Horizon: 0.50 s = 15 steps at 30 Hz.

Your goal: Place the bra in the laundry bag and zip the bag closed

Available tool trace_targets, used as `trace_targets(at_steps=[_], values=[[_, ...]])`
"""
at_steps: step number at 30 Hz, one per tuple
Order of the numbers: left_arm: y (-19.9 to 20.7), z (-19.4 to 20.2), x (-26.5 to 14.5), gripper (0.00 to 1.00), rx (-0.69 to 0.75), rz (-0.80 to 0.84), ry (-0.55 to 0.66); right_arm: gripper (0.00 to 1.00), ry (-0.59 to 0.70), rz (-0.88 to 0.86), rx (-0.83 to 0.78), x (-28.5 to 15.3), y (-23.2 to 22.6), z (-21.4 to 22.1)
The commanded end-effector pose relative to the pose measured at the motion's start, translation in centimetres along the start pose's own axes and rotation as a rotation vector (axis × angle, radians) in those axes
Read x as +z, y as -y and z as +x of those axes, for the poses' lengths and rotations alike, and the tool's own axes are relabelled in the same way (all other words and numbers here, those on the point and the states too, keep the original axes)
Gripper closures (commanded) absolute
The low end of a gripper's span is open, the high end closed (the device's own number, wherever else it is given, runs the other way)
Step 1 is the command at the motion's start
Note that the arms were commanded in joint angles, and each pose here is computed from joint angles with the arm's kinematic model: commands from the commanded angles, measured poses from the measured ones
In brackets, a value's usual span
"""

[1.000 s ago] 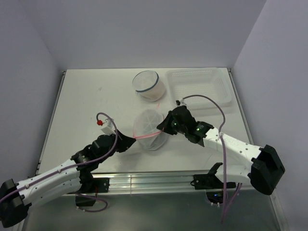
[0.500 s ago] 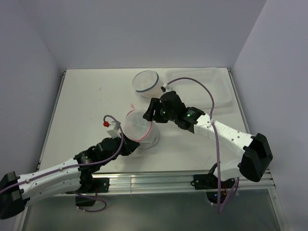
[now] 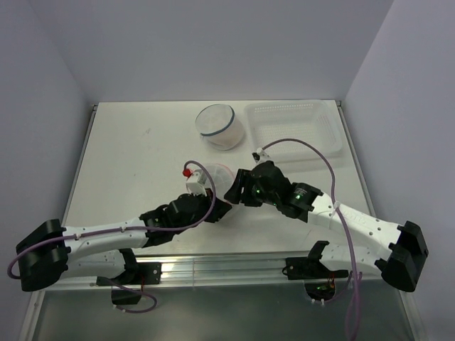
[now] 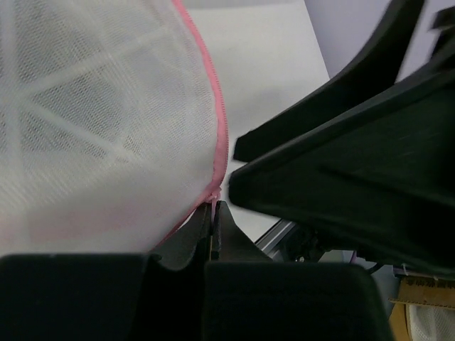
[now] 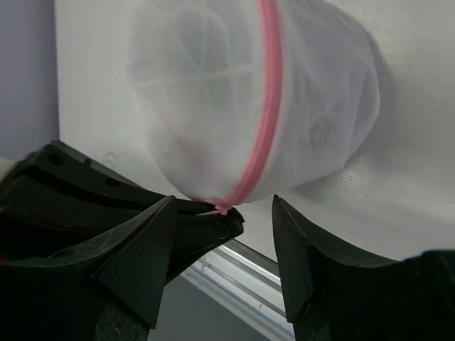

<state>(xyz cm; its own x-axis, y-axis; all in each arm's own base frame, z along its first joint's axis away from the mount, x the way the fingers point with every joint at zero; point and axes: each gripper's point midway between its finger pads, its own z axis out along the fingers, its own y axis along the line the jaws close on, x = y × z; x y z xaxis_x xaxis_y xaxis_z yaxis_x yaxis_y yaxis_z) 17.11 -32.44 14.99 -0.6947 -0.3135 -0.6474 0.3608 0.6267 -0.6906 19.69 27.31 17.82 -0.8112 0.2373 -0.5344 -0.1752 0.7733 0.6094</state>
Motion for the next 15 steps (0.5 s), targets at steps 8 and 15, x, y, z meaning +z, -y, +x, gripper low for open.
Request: trace_targets(at_steps=[8, 15], values=[[3.7, -1.4, 0.9, 1.00, 0.006, 0.112, 0.033, 0.40, 0.017, 0.058, 0.080, 1.9, 1.4, 1.0], [2.8, -1.1, 0.4, 1.00, 0.005, 0.089, 0.026, 0.86, 0.029, 0.101, 0.096, 3.5, 2.2, 0.2]])
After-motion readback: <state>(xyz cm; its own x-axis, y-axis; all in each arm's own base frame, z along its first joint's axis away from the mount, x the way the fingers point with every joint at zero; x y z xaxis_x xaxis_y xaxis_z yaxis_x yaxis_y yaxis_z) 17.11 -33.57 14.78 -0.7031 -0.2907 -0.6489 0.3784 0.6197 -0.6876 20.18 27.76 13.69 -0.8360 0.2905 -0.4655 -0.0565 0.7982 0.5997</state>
